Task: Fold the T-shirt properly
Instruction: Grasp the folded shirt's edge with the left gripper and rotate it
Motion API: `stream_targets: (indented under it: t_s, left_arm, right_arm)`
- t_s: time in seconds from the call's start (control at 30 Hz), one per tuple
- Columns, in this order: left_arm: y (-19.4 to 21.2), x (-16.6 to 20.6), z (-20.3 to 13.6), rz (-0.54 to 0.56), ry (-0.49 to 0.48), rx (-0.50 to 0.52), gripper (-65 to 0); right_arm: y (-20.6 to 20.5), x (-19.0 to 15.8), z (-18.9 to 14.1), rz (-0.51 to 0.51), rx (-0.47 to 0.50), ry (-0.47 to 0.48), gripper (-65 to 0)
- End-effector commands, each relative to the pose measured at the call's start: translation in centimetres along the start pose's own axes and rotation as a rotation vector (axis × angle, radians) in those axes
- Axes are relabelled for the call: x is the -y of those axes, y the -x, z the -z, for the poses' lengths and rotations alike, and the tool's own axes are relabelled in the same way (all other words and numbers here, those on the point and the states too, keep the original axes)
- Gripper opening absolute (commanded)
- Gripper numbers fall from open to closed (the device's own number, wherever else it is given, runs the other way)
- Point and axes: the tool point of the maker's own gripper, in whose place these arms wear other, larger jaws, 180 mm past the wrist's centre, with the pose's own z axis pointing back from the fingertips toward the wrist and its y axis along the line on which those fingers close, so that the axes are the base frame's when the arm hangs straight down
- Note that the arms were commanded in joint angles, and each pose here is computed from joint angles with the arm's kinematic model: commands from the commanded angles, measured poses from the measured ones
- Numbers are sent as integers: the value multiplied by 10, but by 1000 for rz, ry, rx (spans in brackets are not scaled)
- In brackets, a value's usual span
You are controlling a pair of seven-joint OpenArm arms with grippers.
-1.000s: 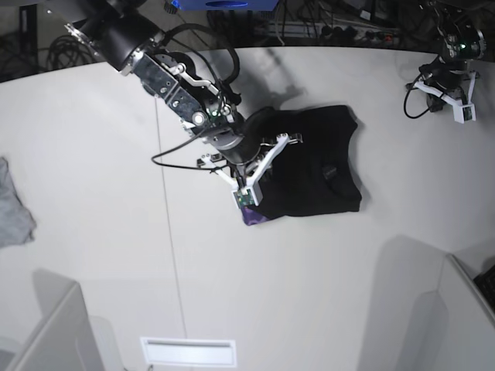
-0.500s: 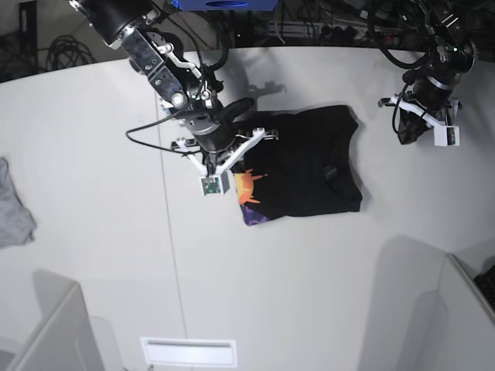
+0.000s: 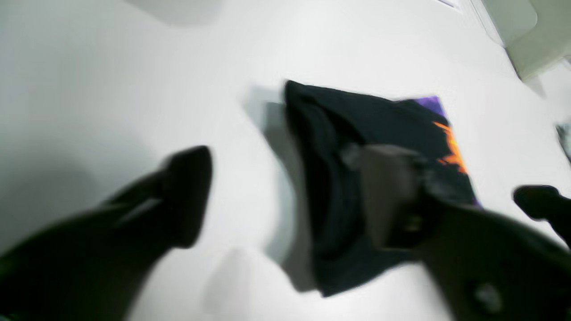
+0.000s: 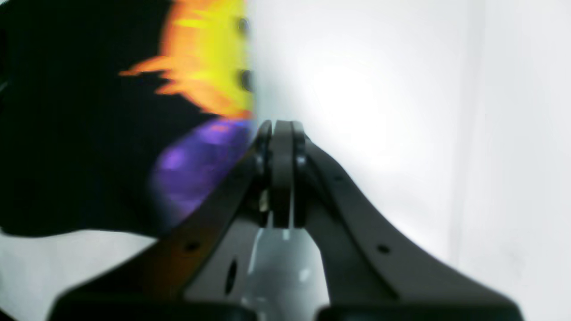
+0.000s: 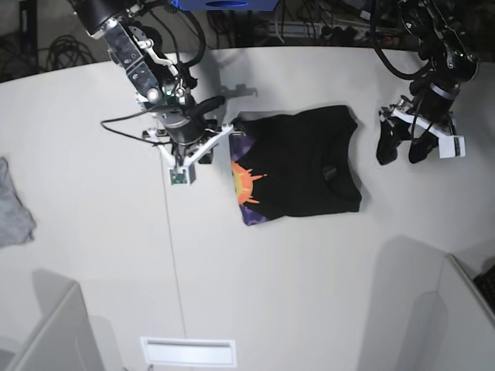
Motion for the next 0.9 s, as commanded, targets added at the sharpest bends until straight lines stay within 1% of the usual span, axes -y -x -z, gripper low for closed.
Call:
stream_targets:
  t_s: [0.0, 0.07, 0.1, 0.27, 0.43, 0.57, 0.8, 0.87]
  left_arm:
    - [-10, 8, 5, 5, 36, 35, -84]
    - [-1, 9, 14, -22, 53, 11, -43]
    - [3, 9, 18, -35, 60, 2, -38]
    - [18, 8, 38, -99, 86, -35, -41]
    - [19, 8, 50, -123, 98, -39, -41]
    - [29, 15, 63, -147, 126, -74, -41]
    - [47, 8, 77, -212, 123, -119, -41]
    - [44, 8, 80, -218, 125, -114, -41]
  right_arm:
    - [-19, -1, -5, 5, 63, -9, -650]
    - [-19, 1, -7, 8, 65, -4, -650]
    - [-19, 2, -7, 7, 65, -2, -650]
    - [-15, 9, -8, -6, 56, 10, -650]
    - [-15, 10, -8, -8, 56, 12, -650]
    - [-12, 10, -8, -7, 50, 13, -650]
    - [-12, 11, -8, -9, 50, 15, -650]
    - [-12, 14, -8, -17, 49, 20, -650]
